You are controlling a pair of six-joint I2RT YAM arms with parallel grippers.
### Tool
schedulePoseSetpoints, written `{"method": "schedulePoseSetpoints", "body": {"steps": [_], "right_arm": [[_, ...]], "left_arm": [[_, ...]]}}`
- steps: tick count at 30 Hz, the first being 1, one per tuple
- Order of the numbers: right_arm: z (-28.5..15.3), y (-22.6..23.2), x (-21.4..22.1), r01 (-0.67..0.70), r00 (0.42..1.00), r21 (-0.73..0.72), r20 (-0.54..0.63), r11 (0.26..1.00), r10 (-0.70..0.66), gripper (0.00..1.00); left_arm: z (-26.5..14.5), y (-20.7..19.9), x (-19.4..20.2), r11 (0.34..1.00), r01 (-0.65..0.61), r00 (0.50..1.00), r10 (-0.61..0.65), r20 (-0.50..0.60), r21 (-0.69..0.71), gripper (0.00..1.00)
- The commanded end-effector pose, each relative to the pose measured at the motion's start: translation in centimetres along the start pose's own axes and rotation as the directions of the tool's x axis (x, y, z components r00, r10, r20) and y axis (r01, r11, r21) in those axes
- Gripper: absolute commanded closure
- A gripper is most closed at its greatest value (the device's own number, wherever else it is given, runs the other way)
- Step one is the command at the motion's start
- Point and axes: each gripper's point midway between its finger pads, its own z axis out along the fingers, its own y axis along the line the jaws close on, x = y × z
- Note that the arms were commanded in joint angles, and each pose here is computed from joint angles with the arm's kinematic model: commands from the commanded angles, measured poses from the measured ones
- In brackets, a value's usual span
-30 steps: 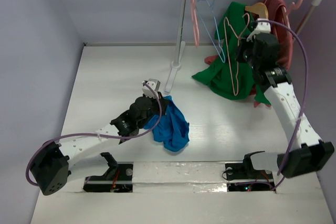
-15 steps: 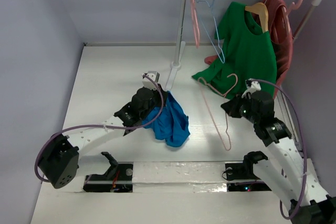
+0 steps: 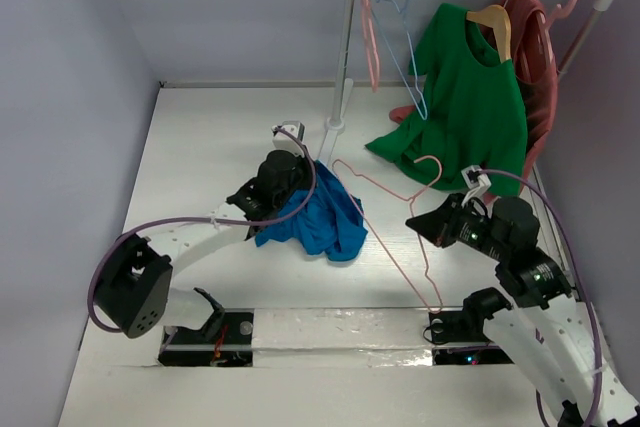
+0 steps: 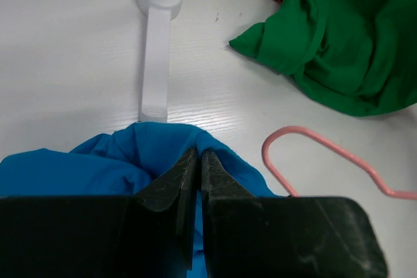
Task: Place the t-shirt on the hanger
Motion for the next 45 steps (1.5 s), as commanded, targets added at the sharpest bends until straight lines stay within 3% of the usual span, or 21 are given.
{"method": "schedulePoseSetpoints", "body": {"steps": [1, 11, 17, 20, 24, 29, 33, 39, 45], "right_arm": [[-0.4, 2.0, 0.1, 0.032, 0.999, -0.095, -0.029, 0.995, -0.034, 1.0], [2.0, 0.7, 1.3, 0.023, 0.997, -0.112, -0.07, 0.993, -0.031, 1.0], [4.2, 1.6, 1.2, 0.032, 0.996, -0.143, -0.077, 0.989, -0.043, 1.0], [5.4, 2.0, 0.8, 0.051, 0.997, -0.121, -0.046, 0.991, -0.057, 1.0], [6.6, 2.9, -1.6, 0.076, 0.994, -0.066, 0.078, 0.995, -0.07, 1.0], [6.4, 6.0, -3.6, 0.142, 0.98, -0.068, 0.147, 0.988, -0.131, 1.0], [6.9, 7.1, -4.6, 0.168, 0.971, -0.065, 0.182, 0.984, -0.154, 1.0], [12.9, 8.4, -2.7, 0.23, 0.971, -0.145, 0.103, 0.962, -0.217, 1.0], [13.6, 11.9, -6.5, 0.32, 0.925, -0.236, 0.289, 0.918, -0.248, 1.0]], "left_arm": [[0.0, -1.6, -3.3, 0.999, 0.017, 0.997, -0.021, 0.077, 0.042, 1.0], [-0.7, -2.3, -2.6, 0.997, 0.014, 0.999, -0.018, 0.048, 0.08, 1.0], [-2.2, -4.7, -2.1, 0.99, -0.028, 0.999, 0.023, 0.04, 0.138, 1.0], [-3.3, -6.7, -2.3, 0.986, -0.062, 0.998, 0.057, 0.038, 0.156, 1.0], [-4.6, -5.8, -2.8, 0.997, -0.057, 0.998, 0.055, 0.04, 0.059, 1.0], [-6.4, -4.9, -5.3, 1.0, -0.032, 0.995, 0.032, 0.098, -0.001, 1.0], [-7.9, -7.2, -6.8, 0.991, -0.043, 0.993, 0.029, 0.115, 0.126, 1.0], [-11.1, -12.6, -8.6, 0.952, -0.11, 0.992, 0.087, 0.092, 0.287, 1.0], [-14.7, -14.0, -10.5, 0.941, -0.091, 0.995, 0.071, 0.073, 0.327, 1.0]]}}
